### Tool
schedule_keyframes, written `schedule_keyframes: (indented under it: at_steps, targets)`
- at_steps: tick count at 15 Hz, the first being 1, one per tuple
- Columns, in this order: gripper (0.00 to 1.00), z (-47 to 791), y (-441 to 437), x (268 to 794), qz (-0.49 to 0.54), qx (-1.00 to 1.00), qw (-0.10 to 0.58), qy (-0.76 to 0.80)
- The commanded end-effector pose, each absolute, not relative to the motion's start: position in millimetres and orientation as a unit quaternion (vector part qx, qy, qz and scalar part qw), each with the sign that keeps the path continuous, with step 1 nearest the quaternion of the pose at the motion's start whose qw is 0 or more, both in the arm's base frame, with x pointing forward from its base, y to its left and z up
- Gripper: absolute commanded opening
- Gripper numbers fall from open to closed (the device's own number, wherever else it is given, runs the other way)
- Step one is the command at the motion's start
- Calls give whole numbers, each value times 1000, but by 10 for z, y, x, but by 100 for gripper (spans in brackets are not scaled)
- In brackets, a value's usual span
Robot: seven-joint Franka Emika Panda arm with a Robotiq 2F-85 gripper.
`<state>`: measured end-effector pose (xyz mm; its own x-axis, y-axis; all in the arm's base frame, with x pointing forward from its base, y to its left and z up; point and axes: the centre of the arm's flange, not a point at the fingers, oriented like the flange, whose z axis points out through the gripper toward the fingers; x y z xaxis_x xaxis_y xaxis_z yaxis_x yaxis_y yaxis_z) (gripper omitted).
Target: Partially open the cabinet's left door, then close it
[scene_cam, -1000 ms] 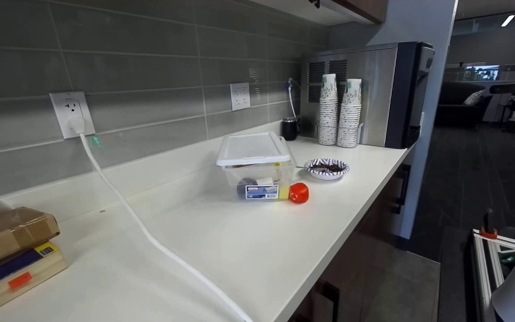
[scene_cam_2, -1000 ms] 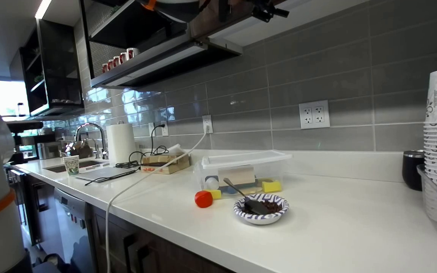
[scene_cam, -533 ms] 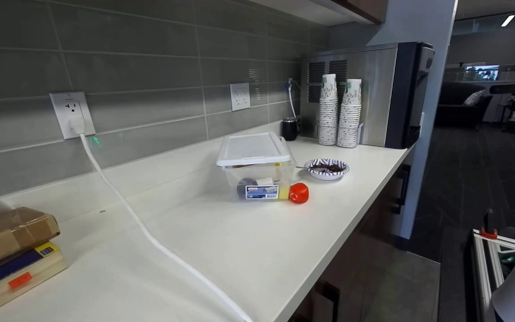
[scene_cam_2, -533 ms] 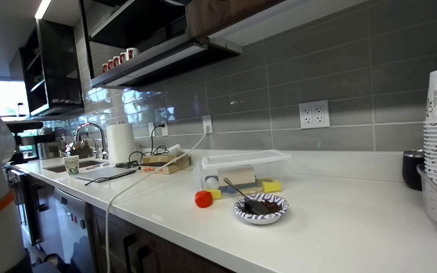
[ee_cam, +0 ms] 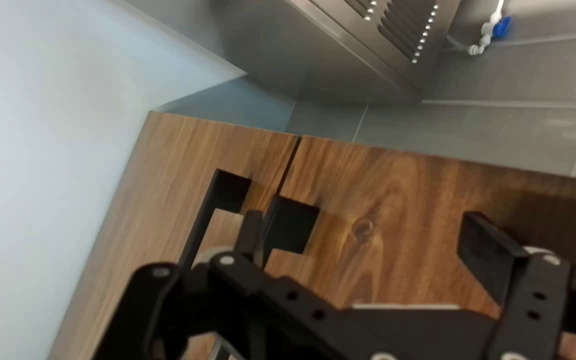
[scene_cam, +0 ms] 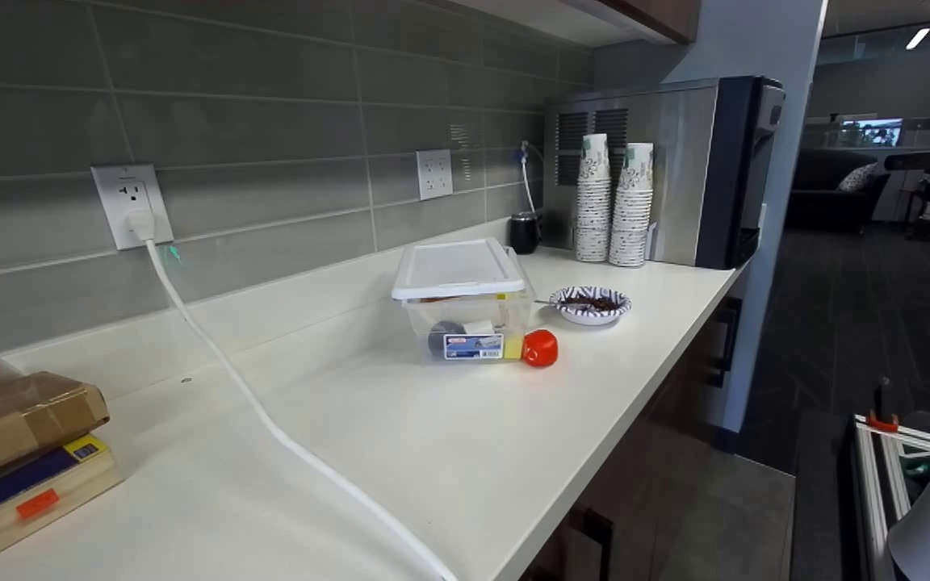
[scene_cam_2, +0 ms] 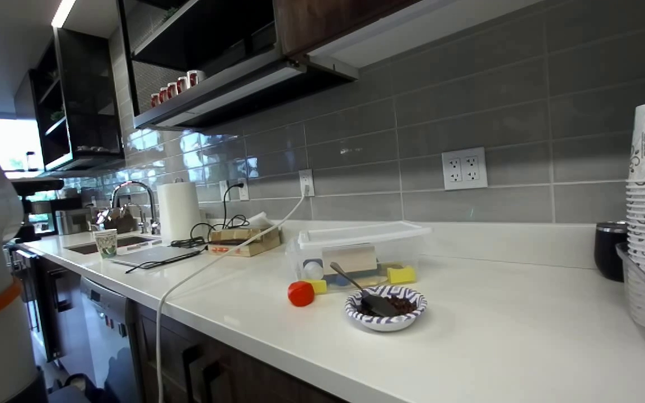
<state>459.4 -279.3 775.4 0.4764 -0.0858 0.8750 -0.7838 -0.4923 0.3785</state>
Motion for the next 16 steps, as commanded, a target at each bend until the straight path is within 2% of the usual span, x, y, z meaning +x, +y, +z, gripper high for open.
schedule_keyframes:
  at_steps: [1,7,16]
  targets:
    - [100,7970,-2941,4990,468,722,410,-303]
    - [100,8542,-3230,4914,518,666,415,-341]
    - [100,8715,-3791,4841,528,607,458,-378]
